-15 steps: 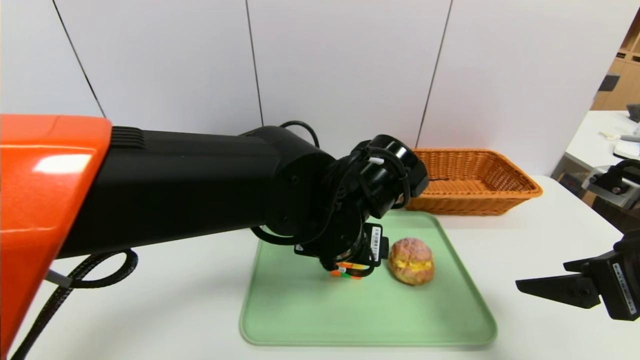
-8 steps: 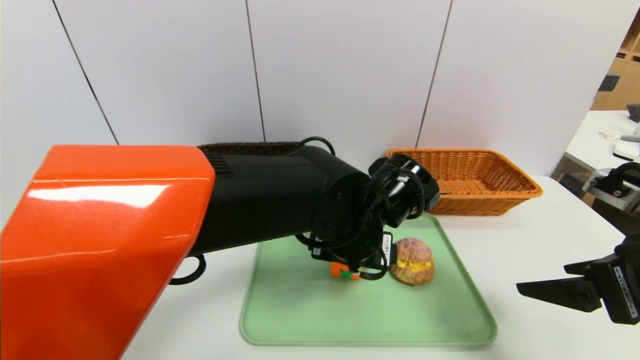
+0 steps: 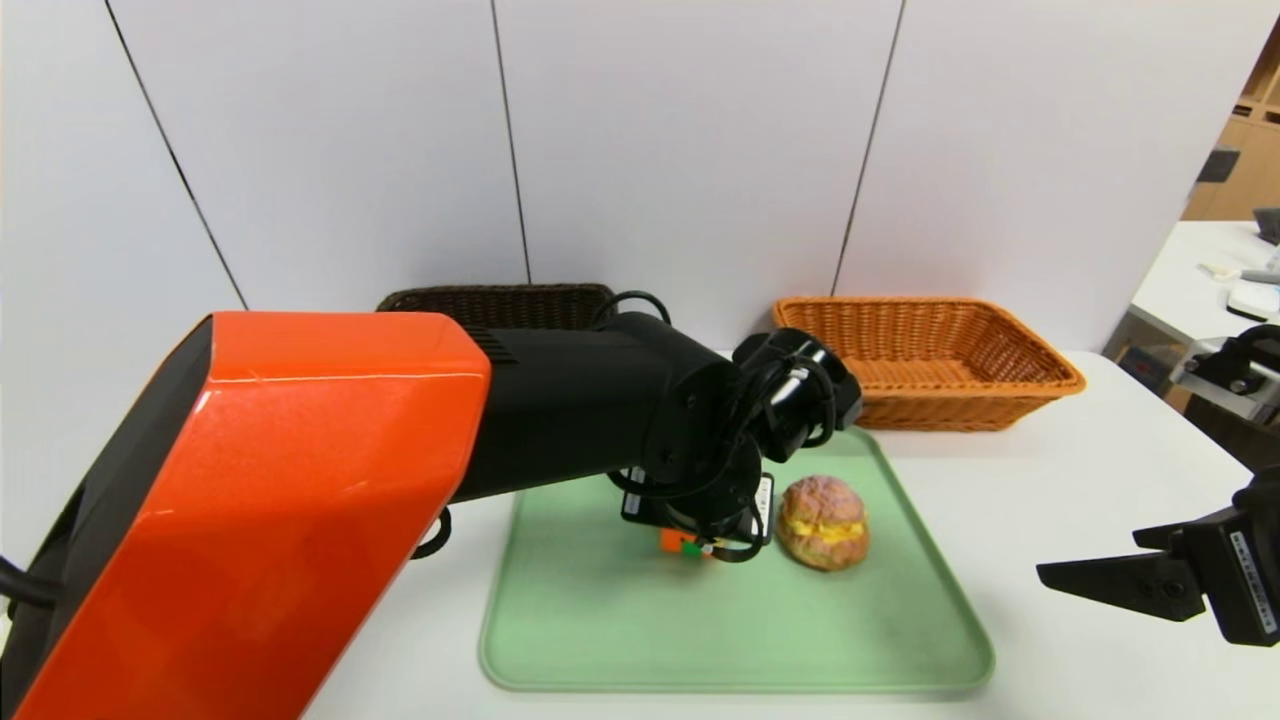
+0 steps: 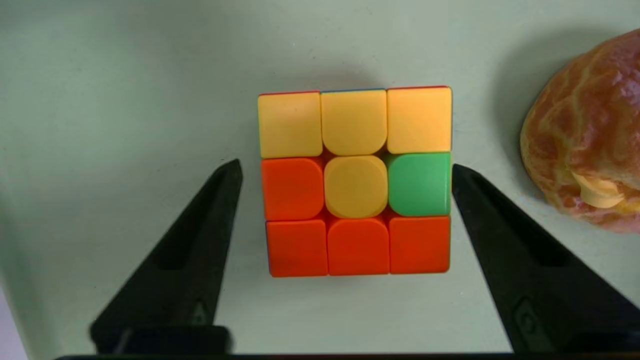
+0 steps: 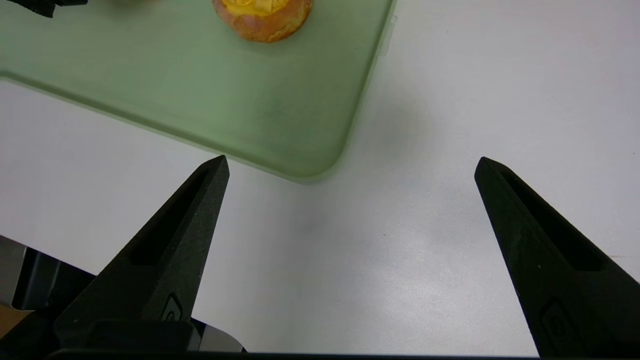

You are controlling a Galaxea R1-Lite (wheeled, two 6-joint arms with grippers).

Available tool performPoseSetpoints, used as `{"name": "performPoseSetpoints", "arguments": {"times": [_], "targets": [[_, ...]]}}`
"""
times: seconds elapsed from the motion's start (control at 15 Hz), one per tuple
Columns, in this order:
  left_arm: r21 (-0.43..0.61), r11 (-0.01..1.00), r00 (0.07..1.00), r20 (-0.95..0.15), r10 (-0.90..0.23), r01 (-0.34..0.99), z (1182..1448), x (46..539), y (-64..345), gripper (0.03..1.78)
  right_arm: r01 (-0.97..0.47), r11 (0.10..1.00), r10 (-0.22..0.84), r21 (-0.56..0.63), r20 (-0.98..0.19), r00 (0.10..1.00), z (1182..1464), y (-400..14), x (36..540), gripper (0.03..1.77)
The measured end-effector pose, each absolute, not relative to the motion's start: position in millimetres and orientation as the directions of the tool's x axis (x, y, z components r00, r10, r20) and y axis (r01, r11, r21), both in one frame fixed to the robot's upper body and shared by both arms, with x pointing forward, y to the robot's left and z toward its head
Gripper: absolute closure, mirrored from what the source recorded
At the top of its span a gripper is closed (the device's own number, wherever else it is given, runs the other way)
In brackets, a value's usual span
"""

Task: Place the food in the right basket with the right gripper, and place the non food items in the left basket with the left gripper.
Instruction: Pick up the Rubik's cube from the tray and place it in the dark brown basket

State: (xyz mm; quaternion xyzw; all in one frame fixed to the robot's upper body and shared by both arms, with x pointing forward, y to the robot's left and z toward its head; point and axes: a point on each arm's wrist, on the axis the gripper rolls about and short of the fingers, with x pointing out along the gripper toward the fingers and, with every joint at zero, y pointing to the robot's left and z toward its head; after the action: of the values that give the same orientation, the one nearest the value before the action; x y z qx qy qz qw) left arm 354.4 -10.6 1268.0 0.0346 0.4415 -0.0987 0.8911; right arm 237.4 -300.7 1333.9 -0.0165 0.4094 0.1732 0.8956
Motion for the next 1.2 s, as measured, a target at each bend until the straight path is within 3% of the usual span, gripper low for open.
{"name": "performPoseSetpoints", "arguments": {"times": [0.2, 0.6, 0.87, 1.2], "targets": [[-0.024, 0.978, 0.59, -0.794, -0.144, 0.207, 1267.6, 354.6, -10.7, 0.82, -0.325, 0.939, 0.298, 0.112, -0.736, 0.608, 1334.6, -300.9, 236.3, 0.1], [-0.011, 0.979, 0.594, -0.794, -0.132, 0.203, 1276.4, 353.8, -3.2, 0.85, -0.326, 0.939, 0.298, 0.11, -0.733, 0.611, 1335.2, -301.0, 235.8, 0.1], [0.007, 0.976, 0.641, -0.755, -0.136, 0.216, 1314.7, 355.5, 24.5, 0.85, -0.329, 0.938, 0.301, 0.109, -0.728, 0.616, 1336.6, -300.9, 235.7, 0.1], [0.111, 0.956, 0.721, -0.682, -0.125, 0.271, 1369.6, 368.2, 84.9, 0.86, -0.332, 0.937, 0.304, 0.107, -0.719, 0.625, 1339.5, -300.6, 236.4, 0.1]]}}
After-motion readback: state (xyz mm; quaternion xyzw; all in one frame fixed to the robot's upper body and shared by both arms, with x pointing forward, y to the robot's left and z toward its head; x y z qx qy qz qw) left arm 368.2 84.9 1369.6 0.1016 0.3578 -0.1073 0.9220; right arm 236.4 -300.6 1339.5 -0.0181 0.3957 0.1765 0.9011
